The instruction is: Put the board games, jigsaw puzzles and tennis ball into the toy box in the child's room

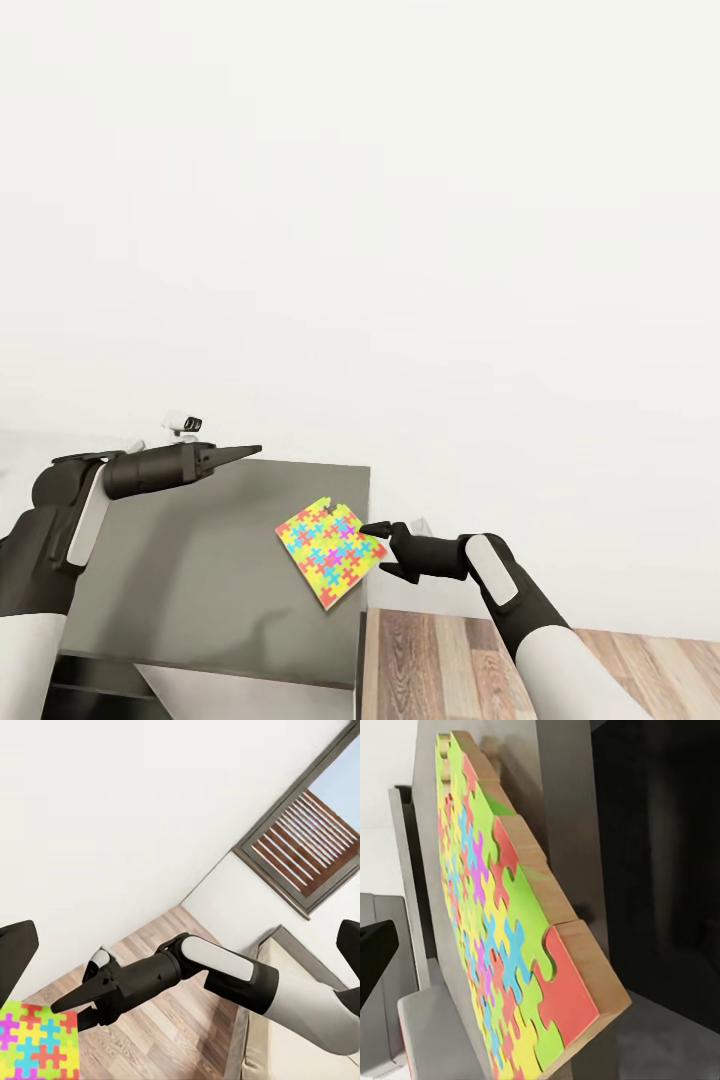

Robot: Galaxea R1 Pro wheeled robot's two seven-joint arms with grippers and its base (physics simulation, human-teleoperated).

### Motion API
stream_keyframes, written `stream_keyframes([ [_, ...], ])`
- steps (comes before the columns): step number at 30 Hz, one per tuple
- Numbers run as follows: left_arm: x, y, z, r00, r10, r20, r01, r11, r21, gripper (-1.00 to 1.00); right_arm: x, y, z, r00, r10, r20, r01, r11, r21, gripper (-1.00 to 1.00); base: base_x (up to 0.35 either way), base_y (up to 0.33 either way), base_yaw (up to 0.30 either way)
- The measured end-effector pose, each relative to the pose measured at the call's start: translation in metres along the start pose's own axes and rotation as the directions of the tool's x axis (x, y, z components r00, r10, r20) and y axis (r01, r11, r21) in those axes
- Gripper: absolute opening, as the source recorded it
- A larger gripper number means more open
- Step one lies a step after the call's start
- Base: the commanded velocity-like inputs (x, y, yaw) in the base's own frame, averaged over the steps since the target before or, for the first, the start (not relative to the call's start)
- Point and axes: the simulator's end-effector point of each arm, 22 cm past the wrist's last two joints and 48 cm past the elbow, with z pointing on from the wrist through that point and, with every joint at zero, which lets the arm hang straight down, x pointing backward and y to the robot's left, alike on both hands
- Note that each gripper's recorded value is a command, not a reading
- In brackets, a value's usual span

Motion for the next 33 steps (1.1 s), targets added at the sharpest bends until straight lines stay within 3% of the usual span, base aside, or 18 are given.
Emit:
stream_keyframes([
  [8,-0.003,-0.004,-0.001,1.000,-0.002,0.011,0.001,1.000,0.018,1.00,0.000,0.000,0.000,1.000,0.000,-0.001,0.000,1.000,0.000,1.00,0.000,0.002,0.000],
  [9,-0.004,-0.006,-0.001,1.000,-0.002,0.016,0.002,1.000,0.027,1.00,0.000,0.000,0.000,1.000,0.000,-0.002,0.000,1.000,0.000,-1.00,0.000,0.000,0.000],
  [20,-0.007,-0.012,-0.001,0.999,-0.006,0.032,0.004,0.998,0.056,1.00,0.001,0.002,0.000,1.000,0.005,-0.004,-0.005,1.000,-0.009,-1.00,0.000,0.000,0.000],
  [33,-0.024,-0.026,0.000,1.000,-0.007,0.026,0.005,0.998,0.056,1.00,-0.001,0.022,-0.009,1.000,0.003,-0.005,-0.003,1.000,-0.006,-1.00,0.000,0.000,0.000],
])
